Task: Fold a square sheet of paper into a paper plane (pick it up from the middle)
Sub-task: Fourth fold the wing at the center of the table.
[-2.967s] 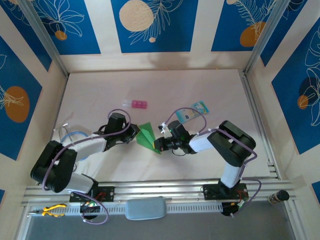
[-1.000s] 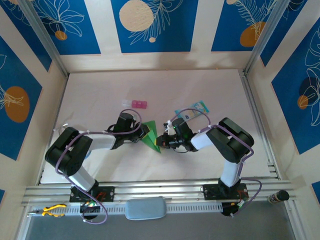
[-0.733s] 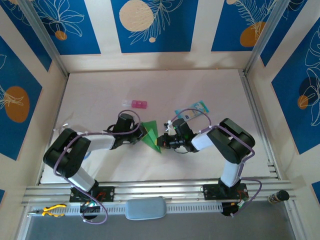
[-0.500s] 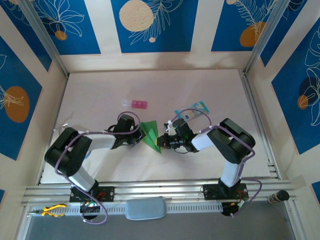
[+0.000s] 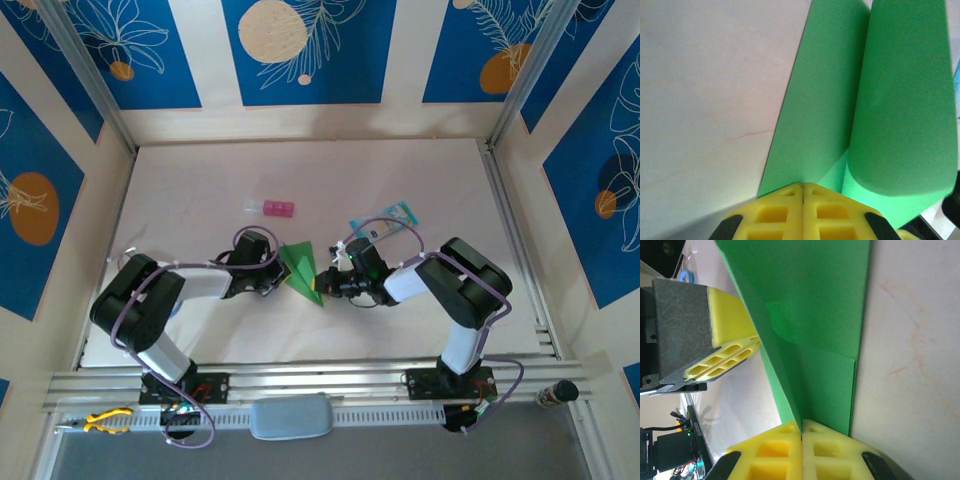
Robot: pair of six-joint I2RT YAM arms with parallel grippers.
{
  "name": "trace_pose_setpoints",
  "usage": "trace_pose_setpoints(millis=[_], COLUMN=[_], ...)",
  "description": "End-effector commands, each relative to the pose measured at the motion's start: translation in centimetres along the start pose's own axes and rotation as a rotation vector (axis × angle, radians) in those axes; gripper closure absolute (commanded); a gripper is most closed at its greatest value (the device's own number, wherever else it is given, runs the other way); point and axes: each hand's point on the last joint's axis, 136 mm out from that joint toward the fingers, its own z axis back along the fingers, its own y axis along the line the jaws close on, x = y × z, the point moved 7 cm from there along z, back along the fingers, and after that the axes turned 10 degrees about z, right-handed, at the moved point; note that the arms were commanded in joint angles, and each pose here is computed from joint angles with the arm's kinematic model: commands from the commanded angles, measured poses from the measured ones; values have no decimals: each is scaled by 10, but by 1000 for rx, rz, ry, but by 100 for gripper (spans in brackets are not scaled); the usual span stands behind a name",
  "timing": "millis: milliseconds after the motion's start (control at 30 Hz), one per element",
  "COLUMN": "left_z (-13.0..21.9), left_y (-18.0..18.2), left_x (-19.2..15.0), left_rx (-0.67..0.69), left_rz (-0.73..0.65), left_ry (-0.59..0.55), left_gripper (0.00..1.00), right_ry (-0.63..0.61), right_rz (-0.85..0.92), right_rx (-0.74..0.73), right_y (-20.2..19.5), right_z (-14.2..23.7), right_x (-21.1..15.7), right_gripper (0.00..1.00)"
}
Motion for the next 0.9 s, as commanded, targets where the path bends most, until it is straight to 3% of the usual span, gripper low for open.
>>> trace_pose_setpoints(millis=[0, 400, 567, 867], left_z=[5, 11, 19, 14], left_y=[23, 15, -9, -42], left_x=[-1, 0, 0, -8], left_rx=[103, 64, -38, -213], left_rz=[31, 4, -96, -233], left_ry=[-49, -58, -65, 30], left_gripper=[100, 97, 92, 96], right_ry=[20, 47, 62, 64], right_rz=[-7, -16, -26, -39], right_rx=[-24, -25, -44, -47], right_y=[-4, -5, -8, -9], right_z=[2, -3, -4, -4], right_x=[-10, -12, -14, -15], right_gripper=[100, 100, 100, 100])
